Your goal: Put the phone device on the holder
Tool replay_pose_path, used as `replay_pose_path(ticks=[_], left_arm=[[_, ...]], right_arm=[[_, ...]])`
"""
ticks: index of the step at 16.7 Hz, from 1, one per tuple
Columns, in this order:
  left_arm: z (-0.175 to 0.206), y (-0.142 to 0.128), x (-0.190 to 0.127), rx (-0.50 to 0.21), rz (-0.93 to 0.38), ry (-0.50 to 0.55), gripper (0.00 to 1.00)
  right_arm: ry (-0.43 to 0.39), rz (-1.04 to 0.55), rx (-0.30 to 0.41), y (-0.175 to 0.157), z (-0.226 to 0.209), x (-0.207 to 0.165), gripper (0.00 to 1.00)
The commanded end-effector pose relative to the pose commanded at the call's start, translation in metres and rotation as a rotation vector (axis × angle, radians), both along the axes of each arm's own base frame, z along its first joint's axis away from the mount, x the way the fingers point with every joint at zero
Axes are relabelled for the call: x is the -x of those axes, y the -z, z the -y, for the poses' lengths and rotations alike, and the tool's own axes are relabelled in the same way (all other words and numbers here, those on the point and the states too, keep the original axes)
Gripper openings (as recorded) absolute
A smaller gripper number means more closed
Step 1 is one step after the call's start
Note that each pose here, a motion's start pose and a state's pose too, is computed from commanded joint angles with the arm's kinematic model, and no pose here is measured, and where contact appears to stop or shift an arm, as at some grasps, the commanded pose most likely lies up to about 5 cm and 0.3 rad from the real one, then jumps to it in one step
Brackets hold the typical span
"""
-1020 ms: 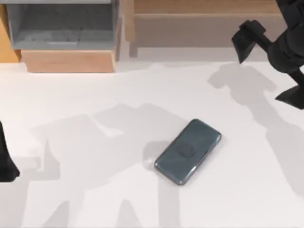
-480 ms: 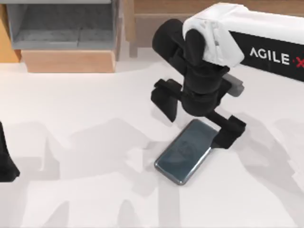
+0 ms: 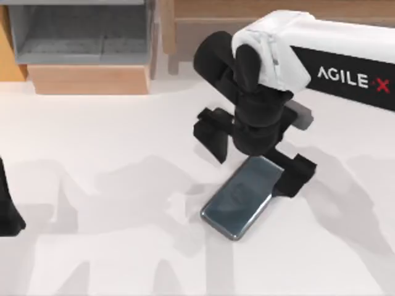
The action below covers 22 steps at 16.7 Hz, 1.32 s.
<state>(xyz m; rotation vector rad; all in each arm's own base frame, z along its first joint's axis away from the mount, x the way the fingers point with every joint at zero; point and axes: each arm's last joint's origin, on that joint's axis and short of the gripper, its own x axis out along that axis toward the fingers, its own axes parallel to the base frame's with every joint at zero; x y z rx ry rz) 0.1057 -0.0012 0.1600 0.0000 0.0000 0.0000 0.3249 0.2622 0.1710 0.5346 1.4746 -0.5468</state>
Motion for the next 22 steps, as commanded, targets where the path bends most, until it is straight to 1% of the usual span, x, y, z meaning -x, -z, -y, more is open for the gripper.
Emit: replay_pose_path(ticks=[7, 8, 12, 22], left_arm=[[0.0, 0.0, 0.0, 0.0, 0.0, 0.0, 1.0], [0.0, 0.0, 0.0, 0.0, 0.0, 0.0, 1.0], [0.0, 0.0, 0.0, 0.0, 0.0, 0.0, 1.0], [0.0, 0.0, 0.0, 0.0, 0.0, 0.0, 1.0]], right_arm=[[-0.001, 0.005, -0.003, 0.069, 0.0, -0.002, 1.0], [-0.001, 0.002, -0.002, 0.073, 0.0, -0.001, 1.0], [-0.001, 0.002, -0.001, 0.074, 0.0, -0.001, 1.0], [-0.001, 0.002, -0.001, 0.074, 0.0, -0.001, 0.25]])
